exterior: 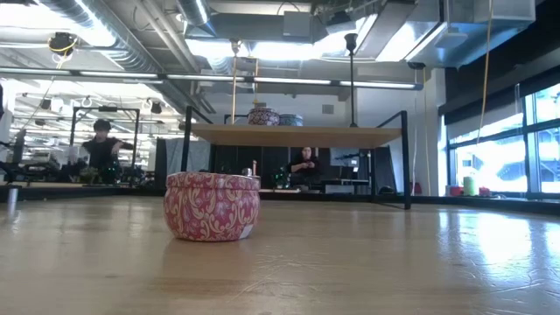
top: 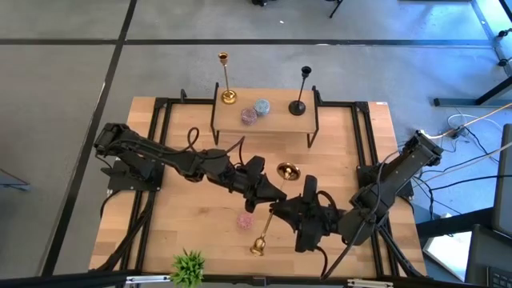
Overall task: Pick & Place candle stick holders
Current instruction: Put the gold candle holder on the shelf
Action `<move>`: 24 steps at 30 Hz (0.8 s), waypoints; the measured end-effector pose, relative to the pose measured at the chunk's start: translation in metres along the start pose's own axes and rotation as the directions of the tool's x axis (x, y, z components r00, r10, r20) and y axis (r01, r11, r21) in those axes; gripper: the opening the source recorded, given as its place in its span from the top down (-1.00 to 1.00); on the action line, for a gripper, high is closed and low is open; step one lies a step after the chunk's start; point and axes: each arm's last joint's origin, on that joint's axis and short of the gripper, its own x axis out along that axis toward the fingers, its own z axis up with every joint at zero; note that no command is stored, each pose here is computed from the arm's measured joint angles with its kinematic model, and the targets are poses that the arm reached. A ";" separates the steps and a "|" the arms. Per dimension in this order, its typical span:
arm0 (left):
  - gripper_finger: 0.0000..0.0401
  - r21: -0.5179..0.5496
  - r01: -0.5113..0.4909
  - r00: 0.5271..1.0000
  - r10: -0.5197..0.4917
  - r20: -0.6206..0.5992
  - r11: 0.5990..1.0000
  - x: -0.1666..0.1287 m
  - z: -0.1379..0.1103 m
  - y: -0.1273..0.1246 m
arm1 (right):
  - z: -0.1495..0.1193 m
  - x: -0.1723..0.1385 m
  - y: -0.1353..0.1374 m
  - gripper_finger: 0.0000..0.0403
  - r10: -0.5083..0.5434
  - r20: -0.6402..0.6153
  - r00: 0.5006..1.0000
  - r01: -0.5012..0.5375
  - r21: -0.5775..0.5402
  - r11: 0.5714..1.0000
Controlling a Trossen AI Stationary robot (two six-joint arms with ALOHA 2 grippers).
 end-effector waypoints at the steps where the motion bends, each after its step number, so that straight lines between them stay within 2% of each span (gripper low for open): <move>1: 0.93 0.000 0.001 1.000 -0.001 0.004 1.000 0.000 0.000 0.000 | 0.000 0.000 0.000 0.77 -0.015 -0.008 1.000 0.015 -0.004 1.000; 6: 0.90 0.007 0.009 0.999 -0.009 0.037 1.000 0.000 0.001 0.000 | 0.000 -0.002 0.000 0.91 -0.069 -0.042 0.997 0.069 -0.011 0.998; 11: 0.79 0.104 0.016 0.997 -0.024 0.075 0.994 0.000 0.003 -0.001 | 0.002 -0.004 0.000 0.91 -0.088 -0.040 0.995 0.089 0.040 0.995; 17: 0.56 0.241 0.006 0.996 -0.028 0.088 0.970 0.000 0.006 -0.002 | 0.004 -0.007 0.000 0.92 -0.115 -0.050 0.992 0.120 0.103 0.987; 24: 0.19 0.335 -0.001 0.993 -0.038 0.111 0.942 0.000 0.008 -0.003 | 0.010 -0.011 -0.002 0.93 -0.136 -0.016 0.991 0.136 0.214 0.967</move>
